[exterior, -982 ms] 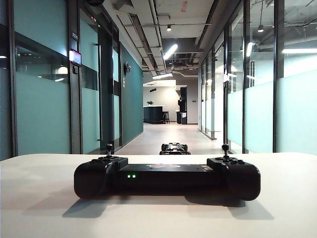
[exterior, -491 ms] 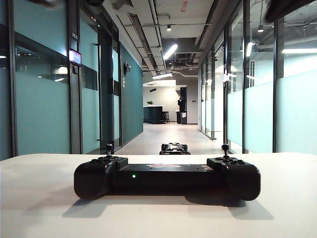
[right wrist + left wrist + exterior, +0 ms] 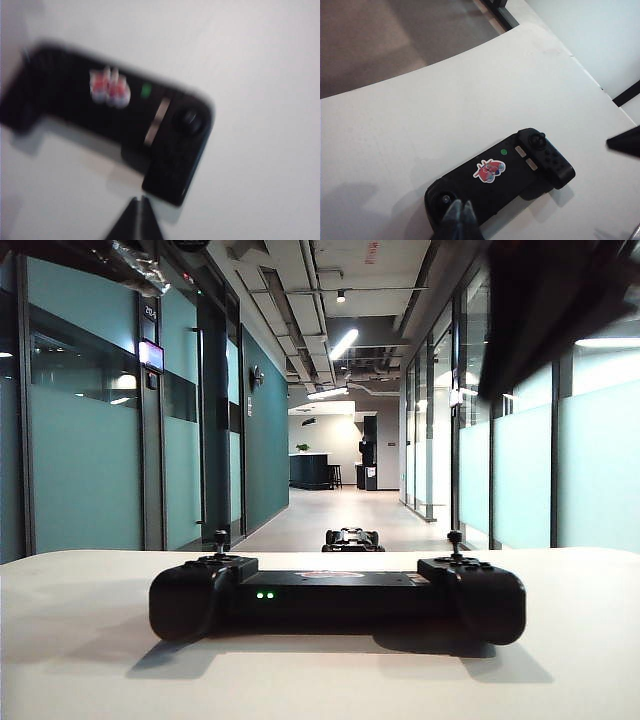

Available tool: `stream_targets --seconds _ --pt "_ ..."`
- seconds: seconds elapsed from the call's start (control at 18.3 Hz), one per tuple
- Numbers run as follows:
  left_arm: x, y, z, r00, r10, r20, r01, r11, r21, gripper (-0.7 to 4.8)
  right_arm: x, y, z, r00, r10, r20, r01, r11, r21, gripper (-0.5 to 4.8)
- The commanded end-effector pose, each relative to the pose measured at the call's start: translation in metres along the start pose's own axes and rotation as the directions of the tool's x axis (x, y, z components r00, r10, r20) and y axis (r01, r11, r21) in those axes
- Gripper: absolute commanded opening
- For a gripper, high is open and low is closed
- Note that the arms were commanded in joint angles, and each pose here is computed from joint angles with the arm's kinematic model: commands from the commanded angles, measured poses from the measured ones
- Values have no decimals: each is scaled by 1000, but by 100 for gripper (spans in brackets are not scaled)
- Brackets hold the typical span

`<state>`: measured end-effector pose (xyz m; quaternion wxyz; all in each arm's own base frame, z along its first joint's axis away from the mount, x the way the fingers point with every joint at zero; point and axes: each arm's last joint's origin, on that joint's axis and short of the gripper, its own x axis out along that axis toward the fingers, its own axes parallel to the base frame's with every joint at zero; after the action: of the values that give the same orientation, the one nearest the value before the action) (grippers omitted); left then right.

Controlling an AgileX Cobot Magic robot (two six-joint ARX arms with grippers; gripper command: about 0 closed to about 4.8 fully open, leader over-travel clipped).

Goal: Push the left joystick on the remote control sitting on the white table forward to make the robot dog walk in a straight line until it approaches the door.

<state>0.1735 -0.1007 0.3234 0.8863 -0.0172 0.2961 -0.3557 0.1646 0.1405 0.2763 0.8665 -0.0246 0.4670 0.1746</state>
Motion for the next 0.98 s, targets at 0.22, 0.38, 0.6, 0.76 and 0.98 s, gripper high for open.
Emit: stream_targets --seconds 0.22,0.38,0.6,0.76,0.98 --pt "0 -1 3 1000 -12 18 11 1000 16 -5 37 4 -2 984 -26 -178 26 1000 -2 369" --pt "0 -1 3 1000 -12 19 12 1000 16 -5 56 3 -3 968 -59 -244 59 998 -6 369" --pt "0 -1 3 1000 -16 18 15 1000 16 -5 74 5 -4 955 -76 -286 75 997 -14 369" --pt "0 -1 3 1000 -16 18 16 1000 16 -5 87 6 -6 945 -90 -315 88 996 -20 369" --pt "0 -2 3 999 -42 15 41 999 16 -5 98 8 -4 950 -84 -302 83 996 -17 369"
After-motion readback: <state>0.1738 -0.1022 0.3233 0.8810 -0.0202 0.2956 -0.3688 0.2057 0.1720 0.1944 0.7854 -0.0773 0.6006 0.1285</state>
